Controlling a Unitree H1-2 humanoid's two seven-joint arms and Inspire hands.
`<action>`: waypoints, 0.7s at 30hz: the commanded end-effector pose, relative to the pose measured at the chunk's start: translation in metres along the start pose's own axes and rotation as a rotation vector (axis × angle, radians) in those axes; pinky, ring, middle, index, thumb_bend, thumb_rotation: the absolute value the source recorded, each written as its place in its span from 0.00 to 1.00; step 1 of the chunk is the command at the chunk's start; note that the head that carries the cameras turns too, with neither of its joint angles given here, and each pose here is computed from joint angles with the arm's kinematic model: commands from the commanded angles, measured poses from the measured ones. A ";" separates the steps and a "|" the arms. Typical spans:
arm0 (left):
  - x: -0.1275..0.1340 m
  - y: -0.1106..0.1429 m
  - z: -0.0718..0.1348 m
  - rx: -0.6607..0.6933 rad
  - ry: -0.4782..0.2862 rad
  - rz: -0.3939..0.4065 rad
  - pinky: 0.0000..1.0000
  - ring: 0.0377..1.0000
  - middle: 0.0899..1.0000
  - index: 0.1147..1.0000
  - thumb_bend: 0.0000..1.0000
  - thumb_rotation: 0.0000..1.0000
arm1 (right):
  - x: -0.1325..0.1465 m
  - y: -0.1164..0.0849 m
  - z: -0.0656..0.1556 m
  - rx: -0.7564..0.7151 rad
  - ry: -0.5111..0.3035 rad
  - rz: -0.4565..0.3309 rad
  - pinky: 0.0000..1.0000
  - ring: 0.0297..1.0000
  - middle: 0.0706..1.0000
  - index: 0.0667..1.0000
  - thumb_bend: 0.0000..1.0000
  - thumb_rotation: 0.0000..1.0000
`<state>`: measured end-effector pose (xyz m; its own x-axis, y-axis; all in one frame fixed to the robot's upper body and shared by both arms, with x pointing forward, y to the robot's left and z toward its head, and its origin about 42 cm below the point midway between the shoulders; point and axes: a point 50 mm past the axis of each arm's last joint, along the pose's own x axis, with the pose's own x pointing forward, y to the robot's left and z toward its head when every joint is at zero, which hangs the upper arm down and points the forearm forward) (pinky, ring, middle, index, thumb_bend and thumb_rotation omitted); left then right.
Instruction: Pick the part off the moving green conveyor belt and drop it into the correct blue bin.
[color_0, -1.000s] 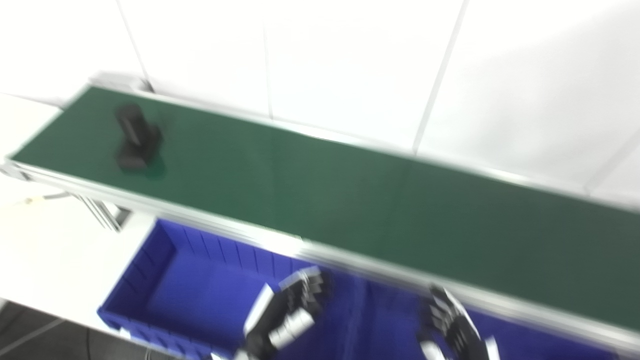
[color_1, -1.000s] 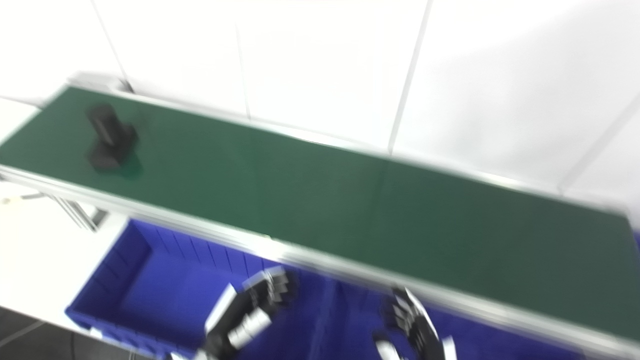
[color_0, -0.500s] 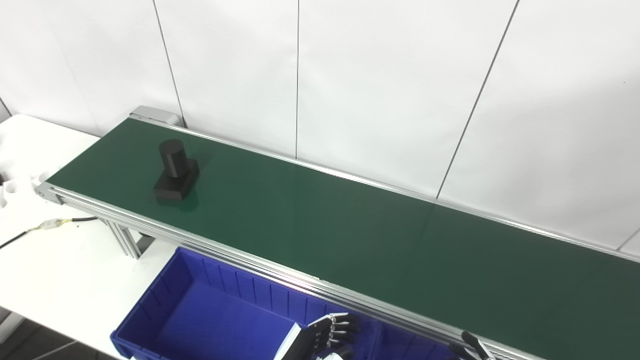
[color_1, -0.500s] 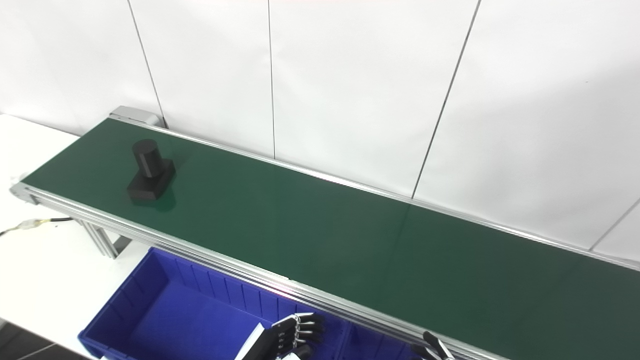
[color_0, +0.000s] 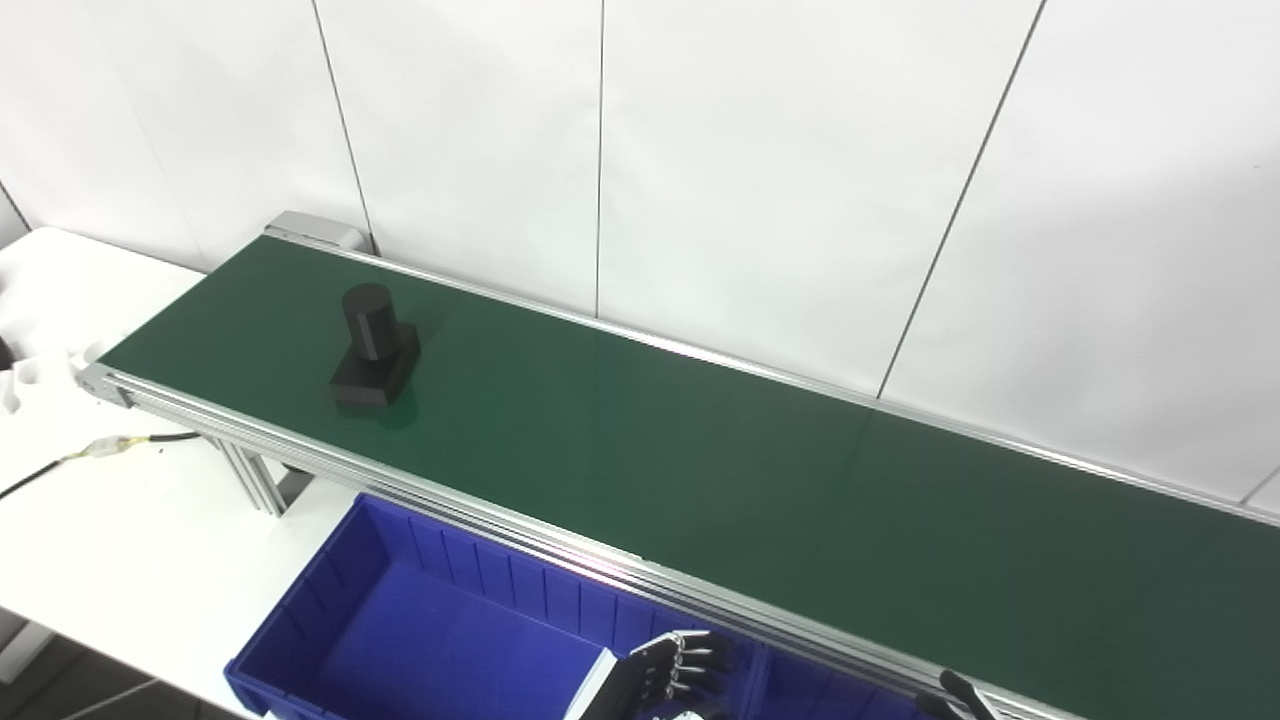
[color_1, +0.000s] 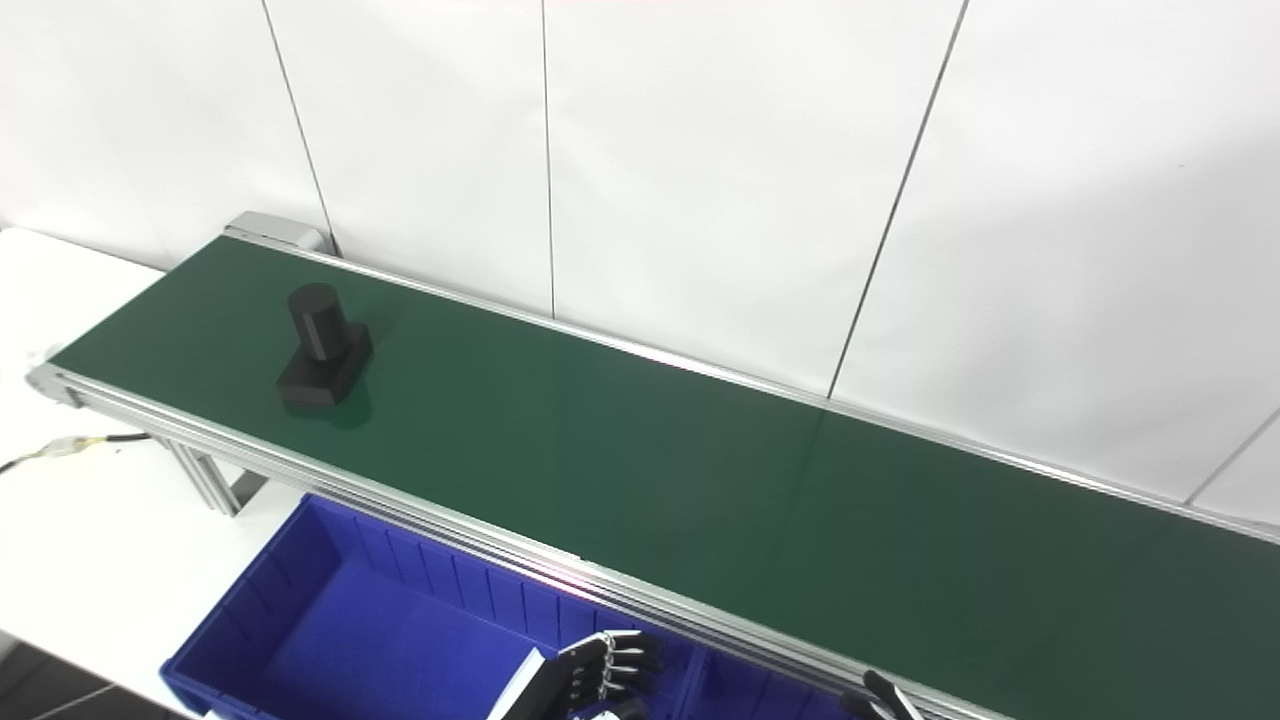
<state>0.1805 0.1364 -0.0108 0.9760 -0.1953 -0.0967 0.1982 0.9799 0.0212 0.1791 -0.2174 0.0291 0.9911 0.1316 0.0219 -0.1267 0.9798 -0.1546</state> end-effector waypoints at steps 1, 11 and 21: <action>0.010 -0.003 0.013 -0.012 -0.081 0.003 0.60 0.65 0.69 0.72 0.74 0.65 | 0.003 -0.004 0.018 -0.014 -0.110 -0.005 0.60 0.68 0.74 0.83 0.35 0.34; 0.008 0.001 0.013 -0.004 -0.082 0.003 0.60 0.65 0.69 0.72 0.75 0.66 | -0.006 -0.003 0.045 -0.087 -0.198 -0.016 0.56 0.66 0.72 0.82 0.33 0.36; 0.006 0.006 0.013 -0.001 -0.083 0.003 0.60 0.65 0.69 0.73 0.76 0.67 | -0.005 -0.016 0.090 -0.111 -0.319 -0.073 0.58 0.69 0.75 0.85 0.34 0.41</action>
<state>0.1804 0.1423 -0.0112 0.9767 -0.1909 -0.0980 0.1942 0.9806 0.0255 0.1702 -0.2198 0.1025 0.9550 0.1160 0.2730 -0.0472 0.9681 -0.2462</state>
